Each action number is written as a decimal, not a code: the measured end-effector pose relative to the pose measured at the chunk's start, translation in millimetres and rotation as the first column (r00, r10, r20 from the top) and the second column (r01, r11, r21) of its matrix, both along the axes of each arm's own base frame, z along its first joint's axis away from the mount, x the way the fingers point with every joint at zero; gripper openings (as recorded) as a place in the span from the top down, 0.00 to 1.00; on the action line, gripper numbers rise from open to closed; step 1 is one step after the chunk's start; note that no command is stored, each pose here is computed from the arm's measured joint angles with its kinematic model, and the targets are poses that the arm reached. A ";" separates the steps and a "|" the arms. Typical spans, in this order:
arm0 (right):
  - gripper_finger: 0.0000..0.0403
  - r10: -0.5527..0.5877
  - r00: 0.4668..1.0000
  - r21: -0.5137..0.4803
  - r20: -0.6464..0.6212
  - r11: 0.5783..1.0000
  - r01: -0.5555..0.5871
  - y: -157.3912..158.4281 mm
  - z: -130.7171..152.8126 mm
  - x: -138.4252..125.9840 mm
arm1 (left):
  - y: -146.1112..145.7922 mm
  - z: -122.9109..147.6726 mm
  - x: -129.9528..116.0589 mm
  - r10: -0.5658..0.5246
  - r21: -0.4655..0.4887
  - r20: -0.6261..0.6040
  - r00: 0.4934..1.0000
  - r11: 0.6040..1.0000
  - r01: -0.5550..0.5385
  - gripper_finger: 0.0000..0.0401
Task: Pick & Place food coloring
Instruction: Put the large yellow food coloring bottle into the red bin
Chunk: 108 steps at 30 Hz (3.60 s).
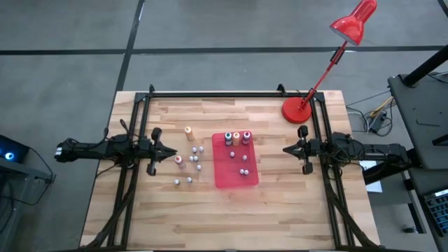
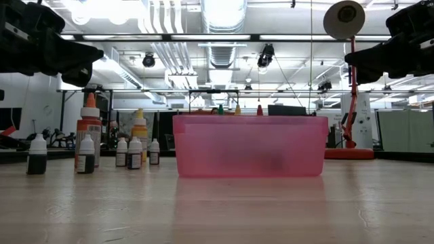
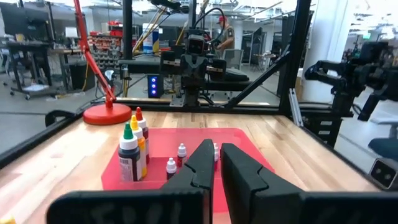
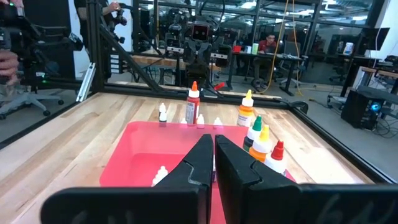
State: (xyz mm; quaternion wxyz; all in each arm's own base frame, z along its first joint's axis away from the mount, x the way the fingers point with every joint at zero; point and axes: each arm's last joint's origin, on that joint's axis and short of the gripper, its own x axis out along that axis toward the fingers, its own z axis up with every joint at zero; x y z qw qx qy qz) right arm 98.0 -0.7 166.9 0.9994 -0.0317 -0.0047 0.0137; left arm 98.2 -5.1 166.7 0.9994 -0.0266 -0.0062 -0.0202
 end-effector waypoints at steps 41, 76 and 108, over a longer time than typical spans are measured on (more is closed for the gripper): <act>0.98 0.000 1.000 0.002 0.000 1.000 0.000 0.0 0.1 0.0 | -0.4 130.1 3.9 -0.008 -0.154 0.055 0.998 0.988 0.016 0.99; 0.98 0.000 1.000 0.003 0.000 1.000 0.000 0.0 0.1 0.0 | 15.8 215.3 64.1 0.189 0.062 -0.116 0.975 0.981 -0.183 0.99; 0.98 0.000 1.000 0.000 0.000 1.000 0.000 0.0 0.1 0.0 | 48.5 259.4 38.5 0.526 0.176 0.021 0.850 0.835 -0.521 0.99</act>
